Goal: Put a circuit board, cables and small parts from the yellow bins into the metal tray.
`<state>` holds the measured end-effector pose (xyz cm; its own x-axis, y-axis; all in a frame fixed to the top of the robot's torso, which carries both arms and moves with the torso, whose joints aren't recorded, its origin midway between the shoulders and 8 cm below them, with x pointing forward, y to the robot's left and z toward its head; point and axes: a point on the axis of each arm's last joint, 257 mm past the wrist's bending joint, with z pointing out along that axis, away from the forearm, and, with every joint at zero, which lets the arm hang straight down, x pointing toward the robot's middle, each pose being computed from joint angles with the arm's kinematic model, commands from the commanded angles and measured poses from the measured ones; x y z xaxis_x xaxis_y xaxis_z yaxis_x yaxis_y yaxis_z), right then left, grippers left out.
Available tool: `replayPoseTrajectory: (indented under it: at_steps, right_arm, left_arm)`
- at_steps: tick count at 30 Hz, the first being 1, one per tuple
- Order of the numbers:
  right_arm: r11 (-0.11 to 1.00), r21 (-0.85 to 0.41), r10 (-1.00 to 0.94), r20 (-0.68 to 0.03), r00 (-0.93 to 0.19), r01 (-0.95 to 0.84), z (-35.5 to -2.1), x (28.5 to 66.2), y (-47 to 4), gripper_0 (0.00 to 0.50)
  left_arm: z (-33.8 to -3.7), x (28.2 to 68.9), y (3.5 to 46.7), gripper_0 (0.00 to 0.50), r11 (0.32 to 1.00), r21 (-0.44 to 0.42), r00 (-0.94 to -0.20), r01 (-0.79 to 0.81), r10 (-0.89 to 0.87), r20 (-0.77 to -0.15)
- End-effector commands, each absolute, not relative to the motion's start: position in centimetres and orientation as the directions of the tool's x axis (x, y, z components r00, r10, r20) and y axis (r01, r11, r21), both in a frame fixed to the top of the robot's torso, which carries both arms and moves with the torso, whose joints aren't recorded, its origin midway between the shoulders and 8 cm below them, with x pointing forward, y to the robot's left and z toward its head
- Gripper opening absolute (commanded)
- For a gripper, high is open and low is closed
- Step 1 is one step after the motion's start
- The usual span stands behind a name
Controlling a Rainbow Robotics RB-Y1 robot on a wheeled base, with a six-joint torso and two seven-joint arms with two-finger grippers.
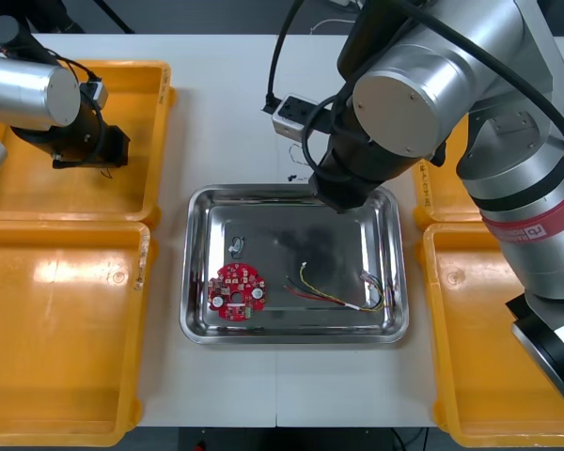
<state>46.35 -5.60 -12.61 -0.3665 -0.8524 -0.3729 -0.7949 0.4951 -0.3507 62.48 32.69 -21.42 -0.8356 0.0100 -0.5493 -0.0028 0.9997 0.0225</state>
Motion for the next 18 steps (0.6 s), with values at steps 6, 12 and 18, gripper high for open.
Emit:
replayPoseTrajectory:
  at_steps: [6,12,18]
  right_arm:
    - [0.419,-0.411,-0.888,-0.372,-0.271,-0.81,-10.8,46.2,-4.1,0.0]
    - [0.416,-0.41,-0.891,-0.364,-0.272,-0.812,-11.2,46.2,-4.5,0.0]
    - [0.411,-0.395,-0.897,-0.338,-0.287,-0.821,-12.7,46.0,-5.8,0.0]
  left_arm:
    - [-19.0,64.0,31.0,0.0,0.989,0.094,-0.802,0.111,0.145,-0.58]
    - [-18.9,64.0,31.0,0.0,0.989,0.095,-0.802,0.111,0.146,-0.579]
    - [-18.8,63.9,31.0,0.0,0.99,0.087,-0.804,0.113,0.142,-0.577]
